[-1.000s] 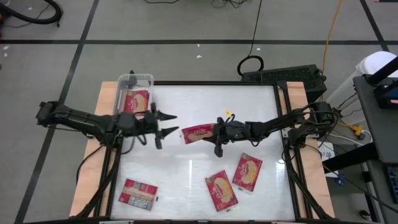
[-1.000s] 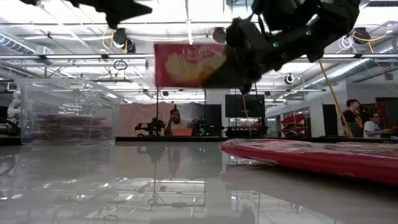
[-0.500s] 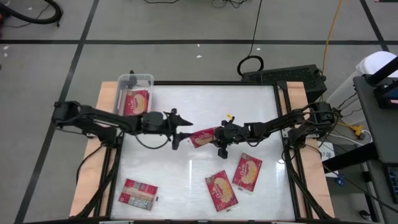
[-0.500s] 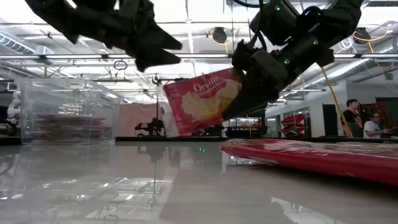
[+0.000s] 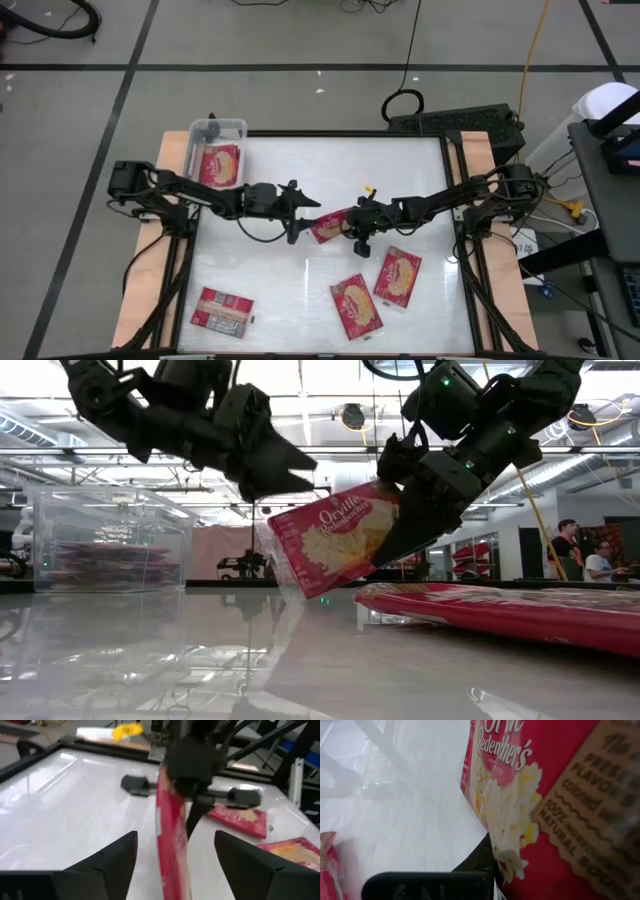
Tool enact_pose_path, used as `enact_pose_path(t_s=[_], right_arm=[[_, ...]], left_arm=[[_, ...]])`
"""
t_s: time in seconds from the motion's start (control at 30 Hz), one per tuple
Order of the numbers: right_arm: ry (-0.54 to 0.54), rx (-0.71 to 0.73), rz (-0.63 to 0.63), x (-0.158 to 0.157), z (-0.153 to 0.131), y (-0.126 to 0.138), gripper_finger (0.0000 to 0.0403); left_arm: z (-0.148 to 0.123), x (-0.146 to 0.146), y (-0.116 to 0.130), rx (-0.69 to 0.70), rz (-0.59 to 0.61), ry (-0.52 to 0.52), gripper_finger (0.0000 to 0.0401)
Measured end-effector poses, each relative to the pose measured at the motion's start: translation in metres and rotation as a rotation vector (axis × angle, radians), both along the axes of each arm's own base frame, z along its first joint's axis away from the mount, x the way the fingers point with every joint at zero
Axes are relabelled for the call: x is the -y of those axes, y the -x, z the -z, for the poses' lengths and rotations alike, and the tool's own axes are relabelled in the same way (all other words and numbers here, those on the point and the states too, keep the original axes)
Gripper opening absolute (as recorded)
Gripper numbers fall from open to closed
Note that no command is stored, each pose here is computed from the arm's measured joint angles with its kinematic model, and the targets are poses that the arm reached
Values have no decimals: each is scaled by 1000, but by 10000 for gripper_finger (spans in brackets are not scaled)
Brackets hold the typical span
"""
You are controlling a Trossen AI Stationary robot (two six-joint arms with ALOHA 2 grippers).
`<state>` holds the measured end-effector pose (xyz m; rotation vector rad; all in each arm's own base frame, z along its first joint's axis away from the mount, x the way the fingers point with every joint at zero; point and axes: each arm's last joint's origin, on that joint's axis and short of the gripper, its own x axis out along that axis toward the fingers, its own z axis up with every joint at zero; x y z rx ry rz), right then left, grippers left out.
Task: Sort popcorn bags into baskets
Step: Stack the red popcorn pack into the bin
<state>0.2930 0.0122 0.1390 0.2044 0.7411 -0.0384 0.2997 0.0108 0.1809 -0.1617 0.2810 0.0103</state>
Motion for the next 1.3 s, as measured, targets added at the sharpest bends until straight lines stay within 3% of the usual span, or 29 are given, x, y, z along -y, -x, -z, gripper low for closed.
enact_pose_path(t_s=[0.17, 0.3, 0.53, 0.83, 1.07, 1.3], right_arm=[[22, 0, -22, 0, 0, 0, 12], [24, -3, -56, -1, 0, 0, 12], [25, -18, -57, -1, 1, 1, 12], [23, -10, -50, -1, 1, 1, 12], [33, -9, -20, 0, 1, 1, 25], [60, -5, 48, 0, 0, 0, 98]], left_arm=[[19, -3, -5, -57, -6, 24, 296], [31, -4, -10, -62, 17, 71, 295], [36, -3, -15, -10, 49, 97, 211], [34, -3, -16, -5, 51, 80, 22], [34, -8, -16, -2, 47, 88, 27], [16, -13, -11, 33, 58, 92, 11]])
